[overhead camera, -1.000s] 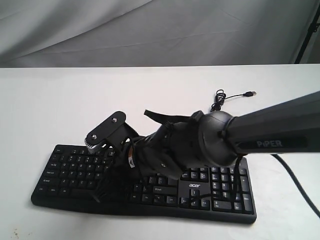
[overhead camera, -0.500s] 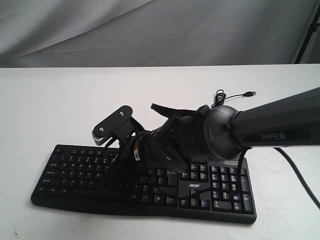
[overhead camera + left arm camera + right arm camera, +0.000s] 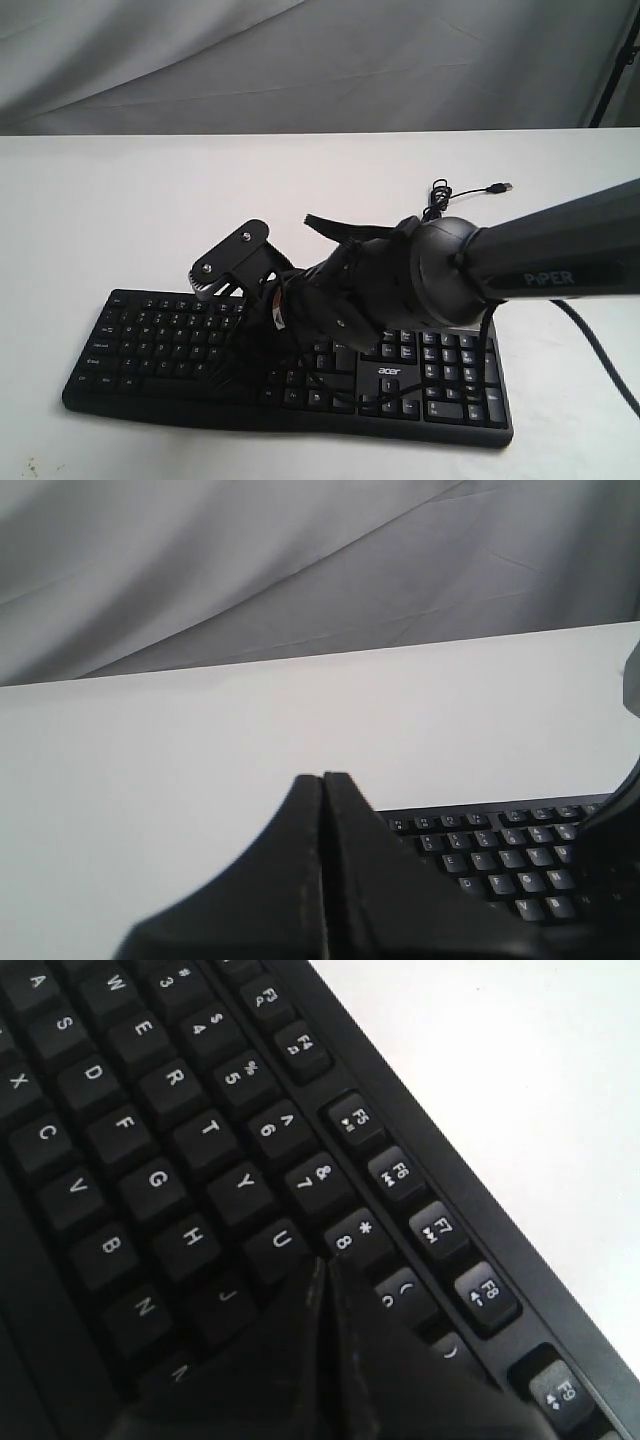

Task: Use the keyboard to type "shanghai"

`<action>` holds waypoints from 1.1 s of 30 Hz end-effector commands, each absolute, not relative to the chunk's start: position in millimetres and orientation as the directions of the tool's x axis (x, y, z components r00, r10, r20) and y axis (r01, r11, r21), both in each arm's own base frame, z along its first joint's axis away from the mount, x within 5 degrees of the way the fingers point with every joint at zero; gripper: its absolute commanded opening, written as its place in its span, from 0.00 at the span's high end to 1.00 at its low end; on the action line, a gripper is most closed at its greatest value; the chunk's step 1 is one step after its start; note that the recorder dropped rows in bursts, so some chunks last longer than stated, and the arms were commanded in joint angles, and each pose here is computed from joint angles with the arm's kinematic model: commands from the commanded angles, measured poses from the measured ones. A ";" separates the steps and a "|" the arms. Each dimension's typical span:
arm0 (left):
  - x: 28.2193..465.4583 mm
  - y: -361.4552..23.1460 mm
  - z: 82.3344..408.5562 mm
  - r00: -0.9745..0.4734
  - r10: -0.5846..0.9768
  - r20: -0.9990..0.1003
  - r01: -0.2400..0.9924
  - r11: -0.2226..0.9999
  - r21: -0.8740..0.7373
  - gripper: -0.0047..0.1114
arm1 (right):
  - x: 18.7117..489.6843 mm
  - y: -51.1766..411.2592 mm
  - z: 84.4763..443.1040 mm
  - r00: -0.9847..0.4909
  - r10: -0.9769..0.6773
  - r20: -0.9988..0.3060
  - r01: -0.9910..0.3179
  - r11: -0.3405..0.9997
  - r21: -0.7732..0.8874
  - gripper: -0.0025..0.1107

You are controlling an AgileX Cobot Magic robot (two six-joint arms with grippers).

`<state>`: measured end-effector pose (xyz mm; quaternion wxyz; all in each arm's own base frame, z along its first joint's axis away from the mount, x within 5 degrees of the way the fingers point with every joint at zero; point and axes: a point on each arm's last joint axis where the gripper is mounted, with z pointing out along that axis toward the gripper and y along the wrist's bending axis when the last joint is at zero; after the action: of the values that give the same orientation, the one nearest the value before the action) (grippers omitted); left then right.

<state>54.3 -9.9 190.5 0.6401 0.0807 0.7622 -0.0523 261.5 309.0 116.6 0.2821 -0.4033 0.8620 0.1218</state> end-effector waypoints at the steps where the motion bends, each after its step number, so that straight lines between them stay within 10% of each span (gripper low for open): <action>1: 54.2 -10.1 189.7 -0.164 0.054 -0.985 0.194 0.981 0.022 0.96 | 261.5 305.4 117.6 -0.511 -0.636 -0.579 -0.767 0.641 -0.027 0.98; 15: 54.2 -10.1 189.7 -0.164 0.054 -0.985 0.194 0.981 0.022 0.96 | 260.9 306.3 112.6 -0.512 -0.641 -0.572 -0.769 0.638 -0.027 0.98; 24: 54.2 -10.1 189.7 -0.164 0.054 -0.985 0.194 0.981 0.022 0.96 | 236.9 299.4 185.8 -0.399 -0.637 -0.660 -0.807 0.585 -0.077 0.98; 33: 54.2 -10.1 189.7 -0.164 0.054 -0.985 0.194 0.981 0.022 0.96 | 154.5 205.3 181.2 -0.441 -0.592 -0.674 -0.798 0.603 -0.008 0.98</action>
<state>54.3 -9.9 190.5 0.6401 0.0807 0.7622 -0.0523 163.0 221.5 188.2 0.3326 -0.4282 0.8253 0.1580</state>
